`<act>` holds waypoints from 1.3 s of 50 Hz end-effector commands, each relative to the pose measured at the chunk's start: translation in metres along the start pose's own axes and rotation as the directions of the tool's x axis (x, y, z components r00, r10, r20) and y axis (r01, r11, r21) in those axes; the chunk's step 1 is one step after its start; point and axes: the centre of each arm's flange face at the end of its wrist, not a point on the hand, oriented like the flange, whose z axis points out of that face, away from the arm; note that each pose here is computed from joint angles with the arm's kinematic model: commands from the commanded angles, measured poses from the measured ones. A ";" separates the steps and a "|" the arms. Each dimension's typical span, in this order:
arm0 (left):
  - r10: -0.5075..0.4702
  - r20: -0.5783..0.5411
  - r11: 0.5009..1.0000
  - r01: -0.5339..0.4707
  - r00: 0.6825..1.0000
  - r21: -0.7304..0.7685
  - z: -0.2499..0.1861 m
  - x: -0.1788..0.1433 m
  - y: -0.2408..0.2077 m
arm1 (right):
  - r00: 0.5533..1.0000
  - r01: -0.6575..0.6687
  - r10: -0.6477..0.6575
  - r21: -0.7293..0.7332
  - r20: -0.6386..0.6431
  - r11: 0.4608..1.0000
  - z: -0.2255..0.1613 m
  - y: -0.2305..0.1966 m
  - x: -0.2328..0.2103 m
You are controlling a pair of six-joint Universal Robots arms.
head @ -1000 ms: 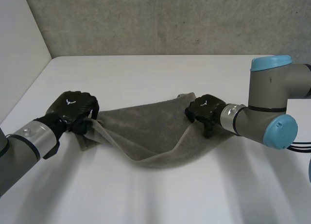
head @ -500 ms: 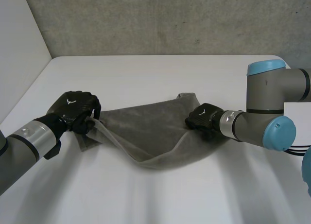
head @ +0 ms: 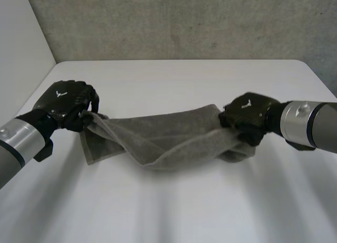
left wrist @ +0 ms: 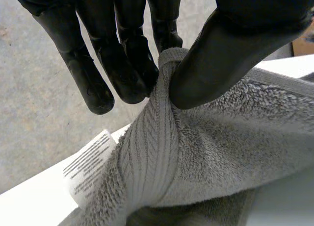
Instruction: Fold the towel.
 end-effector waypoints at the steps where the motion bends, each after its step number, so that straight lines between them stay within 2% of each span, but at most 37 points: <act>1: -0.027 -0.017 0.999 0.027 0.999 -0.028 0.033 -0.019 0.013 | 0.994 0.105 -0.105 -0.010 -0.024 0.994 0.032 -0.002 0.019; 4: -0.006 -0.034 1.000 0.005 0.999 -0.013 0.076 -0.030 0.001 | 0.969 0.146 -0.097 0.208 -0.228 0.967 0.058 -0.049 0.056; 5: -0.006 -0.034 1.000 0.005 0.999 -0.013 0.077 -0.030 0.001 | 0.969 0.146 -0.097 0.209 -0.229 0.967 0.058 -0.050 0.056; 7: 0.055 -0.041 0.992 -0.050 0.998 0.113 0.100 -0.026 -0.047 | 0.907 0.222 -0.025 0.428 -0.420 0.876 0.047 -0.102 0.091; 8: 0.055 -0.041 0.992 -0.050 0.998 0.114 0.100 -0.026 -0.048 | 0.871 0.243 0.059 0.532 -0.488 0.811 0.033 -0.125 0.108; 9: 0.055 -0.041 0.992 -0.050 0.998 0.114 0.100 -0.026 -0.048 | 0.871 0.243 0.060 0.533 -0.488 0.811 0.033 -0.126 0.108; 10: 0.130 -0.005 0.951 -0.123 0.992 0.284 0.107 -0.025 -0.100 | 0.845 0.237 0.155 0.619 -0.511 0.749 0.018 -0.142 0.120; 11: 0.173 0.031 0.903 -0.171 0.984 0.394 0.107 -0.026 -0.128 | 0.819 0.233 0.265 0.717 -0.509 0.657 -0.007 -0.161 0.131; 12: 0.173 0.031 0.903 -0.171 0.984 0.395 0.107 -0.026 -0.128 | 0.818 0.233 0.266 0.718 -0.509 0.656 -0.007 -0.161 0.131; 14: 0.215 0.106 0.765 -0.235 0.971 0.600 0.089 -0.030 -0.184 | 0.813 0.208 0.359 0.805 -0.458 0.556 -0.034 -0.173 0.137; 15: 0.215 0.106 0.764 -0.235 0.971 0.601 0.089 -0.030 -0.184 | 0.813 0.208 0.359 0.805 -0.458 0.556 -0.034 -0.173 0.137; 16: 0.202 0.110 0.710 -0.223 0.973 0.668 0.081 -0.031 -0.202 | 0.813 0.193 0.367 0.803 -0.453 0.564 -0.034 -0.166 0.140; 17: 0.169 0.086 0.681 -0.179 0.982 0.710 0.079 -0.035 -0.210 | 0.813 0.180 0.360 0.785 -0.458 0.593 -0.029 -0.155 0.144; 18: 0.169 0.086 0.680 -0.179 0.982 0.711 0.079 -0.035 -0.210 | 0.813 0.180 0.360 0.785 -0.458 0.593 -0.029 -0.155 0.144; 19: 0.135 0.061 0.676 -0.137 0.989 0.724 0.078 -0.043 -0.211 | 0.820 0.165 0.347 0.768 -0.456 0.618 -0.023 -0.146 0.144; 20: 0.096 0.042 0.694 -0.097 0.995 0.714 0.079 -0.054 -0.205 | 0.831 0.148 0.333 0.755 -0.445 0.639 -0.018 -0.139 0.140; 21: 0.095 0.042 0.694 -0.096 0.995 0.714 0.079 -0.054 -0.205 | 0.831 0.147 0.333 0.755 -0.445 0.639 -0.018 -0.139 0.140; 23: 0.024 0.039 0.752 -0.044 0.999 0.657 0.084 -0.075 -0.176 | 0.852 0.118 0.298 0.713 -0.430 0.692 -0.006 -0.119 0.130; 24: 0.024 0.039 0.753 -0.044 0.999 0.657 0.084 -0.075 -0.176 | 0.852 0.118 0.297 0.712 -0.430 0.692 -0.006 -0.119 0.130; 25: 0.004 0.041 0.792 -0.028 0.999 0.609 0.087 -0.080 -0.152 | 0.860 0.108 0.277 0.683 -0.429 0.723 0.001 -0.107 0.124; 27: 0.005 0.000 0.860 -0.004 1.000 0.510 0.091 -0.073 -0.106 | 0.873 0.090 0.234 0.613 -0.428 0.785 0.014 -0.078 0.115; 28: 0.005 -0.001 0.860 -0.004 1.000 0.509 0.091 -0.073 -0.106 | 0.873 0.090 0.234 0.612 -0.428 0.785 0.014 -0.078 0.115; 30: 0.034 -0.058 0.922 -0.009 0.998 0.388 0.091 -0.060 -0.052 | 0.904 0.055 0.180 0.522 -0.388 0.851 0.033 -0.044 0.095; 31: 0.034 -0.058 0.922 -0.009 0.998 0.387 0.091 -0.060 -0.052 | 0.904 0.055 0.180 0.522 -0.388 0.851 0.033 -0.043 0.094; 33: 0.059 -0.099 0.963 -0.030 0.993 0.268 0.087 -0.048 0.001 | 0.939 0.033 0.118 0.426 -0.324 0.904 0.050 -0.008 0.064; 34: 0.059 -0.099 0.963 -0.030 0.993 0.268 0.087 -0.048 0.002 | 0.939 0.033 0.118 0.426 -0.324 0.904 0.050 -0.008 0.064; 36: 0.079 -0.131 0.985 -0.058 0.988 0.161 0.079 -0.035 0.045 | 0.960 0.034 0.059 0.327 -0.272 0.944 0.062 0.023 0.035; 39: 0.103 -0.146 0.992 -0.090 0.984 0.087 0.071 -0.025 0.072 | 0.971 0.042 0.018 0.244 -0.238 0.969 0.069 0.047 0.016; 43: 0.117 -0.154 0.993 -0.112 0.981 0.045 0.064 -0.019 0.081 | 0.978 0.026 0.019 0.209 -0.209 0.978 0.069 0.058 0.004; 53: 0.089 -0.168 0.996 -0.091 0.982 0.000 0.055 -0.014 0.076 | 0.981 -0.092 0.121 0.184 -0.151 0.979 0.074 0.074 -0.008; 65: 0.083 -0.127 0.996 -0.085 0.988 -0.006 0.055 -0.027 0.077 | 0.981 -0.081 0.110 0.178 -0.160 0.981 0.080 0.075 0.002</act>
